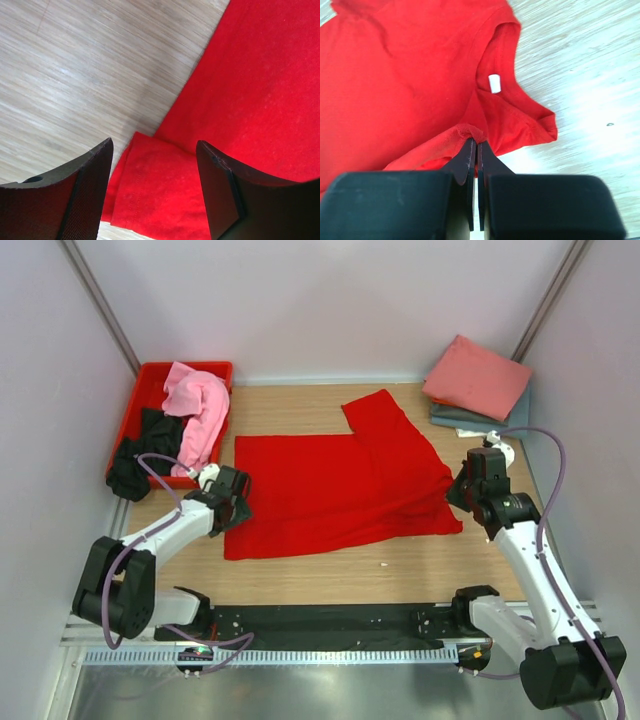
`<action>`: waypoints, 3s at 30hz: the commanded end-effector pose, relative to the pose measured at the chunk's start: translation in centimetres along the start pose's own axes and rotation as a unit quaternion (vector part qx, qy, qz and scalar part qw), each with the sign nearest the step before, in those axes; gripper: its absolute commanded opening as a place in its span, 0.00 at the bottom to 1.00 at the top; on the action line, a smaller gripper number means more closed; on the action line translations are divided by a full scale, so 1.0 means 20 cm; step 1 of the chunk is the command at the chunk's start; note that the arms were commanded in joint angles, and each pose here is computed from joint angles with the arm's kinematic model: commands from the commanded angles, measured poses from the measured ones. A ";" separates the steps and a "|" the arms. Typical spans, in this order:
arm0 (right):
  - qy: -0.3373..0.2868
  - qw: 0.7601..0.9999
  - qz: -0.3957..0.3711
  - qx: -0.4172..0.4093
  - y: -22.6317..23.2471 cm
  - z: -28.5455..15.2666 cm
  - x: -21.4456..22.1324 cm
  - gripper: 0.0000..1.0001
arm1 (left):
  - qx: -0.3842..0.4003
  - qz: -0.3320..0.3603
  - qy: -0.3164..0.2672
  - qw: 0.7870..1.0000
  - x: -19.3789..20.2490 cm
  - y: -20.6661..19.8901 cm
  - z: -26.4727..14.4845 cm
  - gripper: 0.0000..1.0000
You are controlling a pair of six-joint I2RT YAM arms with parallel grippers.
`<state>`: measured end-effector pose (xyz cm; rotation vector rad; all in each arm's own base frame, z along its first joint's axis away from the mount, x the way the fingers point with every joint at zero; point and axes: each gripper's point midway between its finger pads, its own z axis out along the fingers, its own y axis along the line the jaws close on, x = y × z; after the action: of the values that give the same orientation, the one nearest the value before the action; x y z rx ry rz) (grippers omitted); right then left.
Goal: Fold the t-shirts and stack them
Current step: Fold the tshirt
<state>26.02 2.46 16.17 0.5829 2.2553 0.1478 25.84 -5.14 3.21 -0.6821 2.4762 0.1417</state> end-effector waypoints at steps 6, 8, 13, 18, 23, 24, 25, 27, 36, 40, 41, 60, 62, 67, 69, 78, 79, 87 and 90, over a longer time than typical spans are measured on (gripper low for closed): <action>-0.064 0.997 0.025 0.044 -0.03 -0.05 -0.21 0.01 | 0.015 -0.009 -0.036 0.999 -0.11 -0.06 0.00 0.65; -0.070 0.996 0.026 0.055 -0.05 -0.06 -0.23 0.01 | 0.013 -0.009 -0.037 0.999 -0.11 -0.05 0.00 0.64; -0.061 0.995 0.024 0.072 -0.07 0.02 -0.21 0.01 | 0.016 -0.007 -0.036 0.999 -0.10 -0.06 0.01 0.63; -0.046 0.997 0.023 0.065 -0.03 0.12 -0.19 0.01 | 0.039 -0.012 -0.034 0.999 -0.10 -0.09 -0.03 0.58; -0.044 0.997 0.016 0.066 0.05 0.23 -0.30 0.01 | 0.074 -0.021 -0.030 0.997 -0.11 -0.13 -0.09 0.50; -0.044 0.997 0.015 0.066 0.06 0.25 -0.32 0.01 | 0.079 -0.022 -0.031 0.996 -0.11 -0.13 -0.10 0.50; -0.049 0.997 0.017 0.063 0.10 0.28 -0.38 0.01 | 0.083 -0.024 -0.035 0.996 -0.12 -0.13 -0.12 0.49; -0.029 0.997 0.012 0.074 0.13 0.42 -0.39 0.01 | 0.087 -0.026 -0.040 0.995 -0.13 -0.12 -0.14 0.49; 0.047 0.993 -0.012 0.103 0.24 0.84 -0.50 0.79 | 0.101 -0.018 -0.032 0.994 -0.11 -0.12 -0.19 0.48; 0.024 0.992 -0.014 0.127 0.13 0.70 -0.46 0.97 | 0.123 -0.006 -0.020 0.992 -0.06 -0.17 -0.23 0.48; -0.002 0.993 -0.010 0.121 0.12 0.58 -0.52 0.97 | 0.128 -0.005 -0.015 0.992 -0.03 -0.19 -0.24 0.48; 0.104 0.990 0.088 0.031 -0.07 0.42 0.31 0.98 | 0.113 0.011 0.066 0.991 0.48 -0.16 -0.25 0.60; 0.105 0.990 0.093 0.033 -0.09 0.45 0.32 0.95 | 0.114 0.014 0.062 0.991 0.50 -0.15 -0.25 0.61; 0.122 0.984 0.118 0.058 -0.22 0.53 0.38 0.82 | 0.087 0.028 0.050 0.995 0.51 -0.12 -0.18 0.56; 0.130 0.982 0.130 0.050 -0.24 0.55 0.39 0.74 | 0.066 0.040 0.030 0.997 0.47 -0.13 -0.14 0.42; 0.100 0.978 0.153 0.098 -0.45 0.56 0.24 0.44 | 0.044 0.061 0.002 0.997 0.38 -0.11 -0.18 0.00; 0.091 0.975 0.171 0.107 -0.49 0.55 0.22 0.42 | 0.049 0.049 -0.010 0.998 0.34 -0.09 -0.22 0.00; 0.079 0.969 0.213 0.101 -0.50 0.48 0.32 0.41 | 0.020 0.013 -0.023 0.999 0.29 0.12 -0.32 0.00; 0.064 0.968 0.223 0.099 -0.50 0.42 0.33 0.40 | 0.016 0.005 -0.019 1.000 0.30 0.14 -0.33 0.00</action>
<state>24.92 -3.84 2.30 1.1880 2.3031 0.1948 18.20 -9.63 5.76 -0.5994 2.4463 -0.0263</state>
